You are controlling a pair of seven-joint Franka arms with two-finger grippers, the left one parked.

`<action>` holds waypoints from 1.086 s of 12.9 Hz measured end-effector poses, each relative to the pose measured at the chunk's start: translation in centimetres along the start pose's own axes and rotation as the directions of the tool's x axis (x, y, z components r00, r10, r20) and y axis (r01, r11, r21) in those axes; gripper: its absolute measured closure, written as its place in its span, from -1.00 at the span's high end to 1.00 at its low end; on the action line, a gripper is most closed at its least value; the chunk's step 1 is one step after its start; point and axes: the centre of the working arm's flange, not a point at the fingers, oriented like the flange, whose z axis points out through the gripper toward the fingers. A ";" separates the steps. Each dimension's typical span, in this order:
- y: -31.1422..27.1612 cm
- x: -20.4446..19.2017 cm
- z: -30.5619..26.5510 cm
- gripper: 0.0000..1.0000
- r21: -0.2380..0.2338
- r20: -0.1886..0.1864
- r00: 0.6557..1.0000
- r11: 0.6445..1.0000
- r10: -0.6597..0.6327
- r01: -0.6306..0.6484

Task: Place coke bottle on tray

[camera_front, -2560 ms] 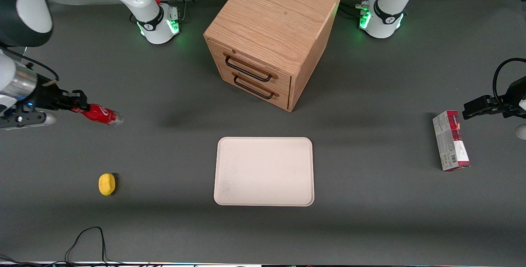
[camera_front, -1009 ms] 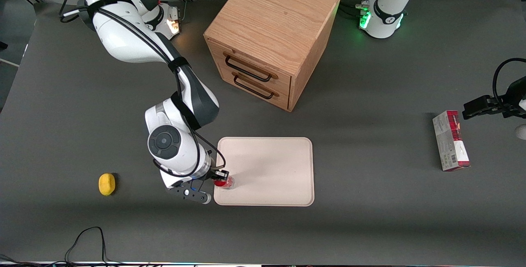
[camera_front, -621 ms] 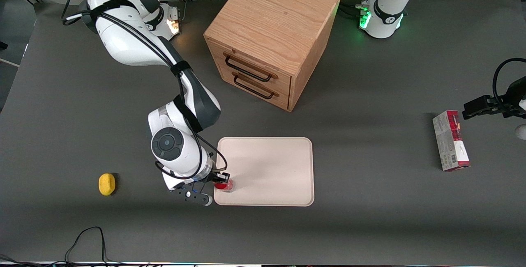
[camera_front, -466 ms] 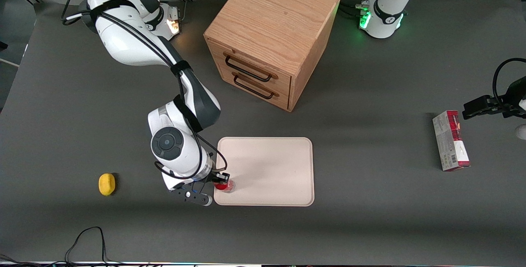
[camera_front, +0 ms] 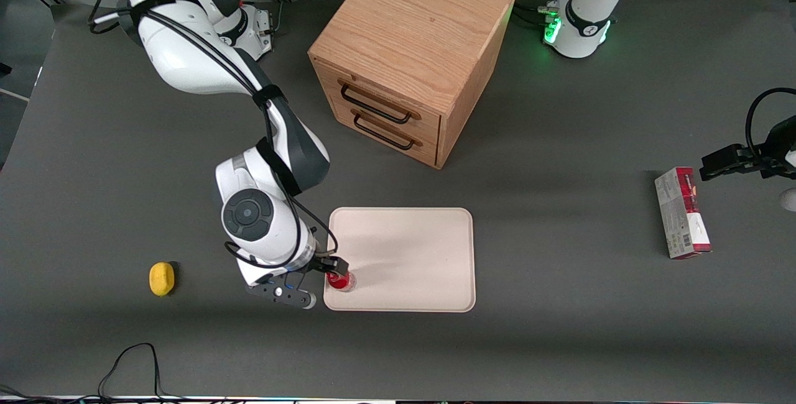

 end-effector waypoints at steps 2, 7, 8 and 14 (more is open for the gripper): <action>3.9 0.0 -3.6 1.00 -0.025 0.020 0.996 0.996 -0.082 0.083; 19.8 -4.8 -14.0 1.00 -0.022 0.111 0.959 0.964 -0.261 0.264; 22.2 -6.2 -15.6 1.00 -0.029 0.125 0.955 0.961 -0.270 0.276; 32.3 -11.2 -22.0 1.00 0.026 0.114 0.946 0.952 -0.305 0.304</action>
